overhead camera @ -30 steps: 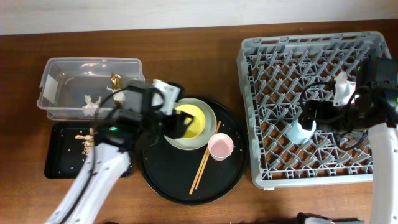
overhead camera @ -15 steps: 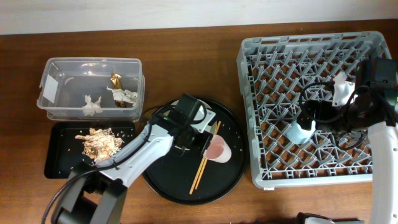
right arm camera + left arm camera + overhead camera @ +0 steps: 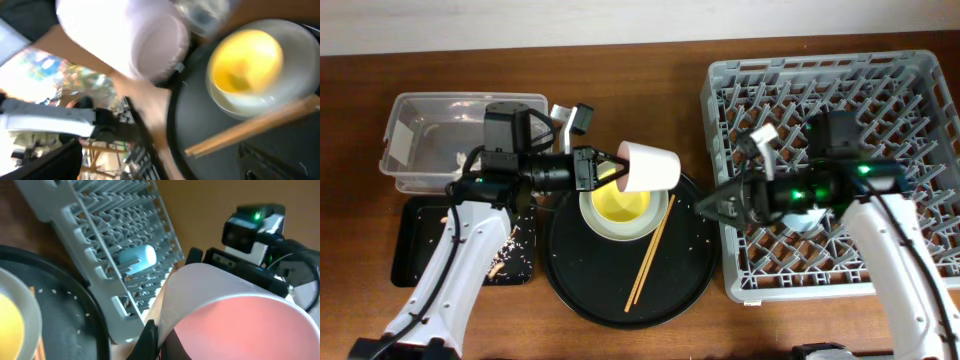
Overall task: Sort waste into correct bins and load items into the dishwasher rack
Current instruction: 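Hand the pink cup from the left gripper to the right gripper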
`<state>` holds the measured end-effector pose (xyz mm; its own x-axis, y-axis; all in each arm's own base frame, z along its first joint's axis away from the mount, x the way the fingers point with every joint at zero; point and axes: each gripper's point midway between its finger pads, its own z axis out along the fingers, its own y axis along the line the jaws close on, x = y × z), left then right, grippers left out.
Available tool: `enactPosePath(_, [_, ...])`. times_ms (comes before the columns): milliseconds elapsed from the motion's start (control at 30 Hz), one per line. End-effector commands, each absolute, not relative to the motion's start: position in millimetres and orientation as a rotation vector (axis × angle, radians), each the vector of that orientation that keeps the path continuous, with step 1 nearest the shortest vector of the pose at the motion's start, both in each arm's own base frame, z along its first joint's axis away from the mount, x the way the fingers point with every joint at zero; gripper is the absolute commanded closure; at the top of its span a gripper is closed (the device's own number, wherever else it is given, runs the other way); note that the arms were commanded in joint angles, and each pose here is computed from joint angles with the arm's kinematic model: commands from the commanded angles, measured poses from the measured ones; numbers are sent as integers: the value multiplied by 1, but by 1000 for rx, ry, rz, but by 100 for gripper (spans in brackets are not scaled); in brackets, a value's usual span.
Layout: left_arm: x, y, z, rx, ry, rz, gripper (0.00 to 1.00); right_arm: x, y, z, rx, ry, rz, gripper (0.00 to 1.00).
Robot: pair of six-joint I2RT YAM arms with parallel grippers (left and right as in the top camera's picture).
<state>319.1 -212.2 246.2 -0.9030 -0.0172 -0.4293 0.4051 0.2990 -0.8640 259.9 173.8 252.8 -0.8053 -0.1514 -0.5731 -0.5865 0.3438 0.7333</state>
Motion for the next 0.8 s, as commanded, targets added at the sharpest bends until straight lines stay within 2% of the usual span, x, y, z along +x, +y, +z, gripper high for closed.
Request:
enactPosePath(0, [303,-222,258,421,2181,-1774,100,246,201,278,-802,2023,1600,1])
enactPosePath(300, [276,-246,272,568,2133,-1923,100,247,213,284,-889,1946,1583,1])
enactPosePath(333, [276,-246,272,570,2134,-1925,100,247,213,284,-889,1946,1583,3])
enactPosePath(400, [276,-246,272,570,2134,-1924,100,247,213,285,-892,1941,1580,15])
enactPosePath(500, [276,-246,272,570,2134,-1925,100,248,214,291,-916,1888,1592,16])
enactPosePath(700, [276,-246,272,568,2135,-1921,100,246,215,294,-923,1868,1608,36])
enactPosePath(767, [277,-246,272,565,2137,-1916,100,246,215,294,-924,1868,1608,38])
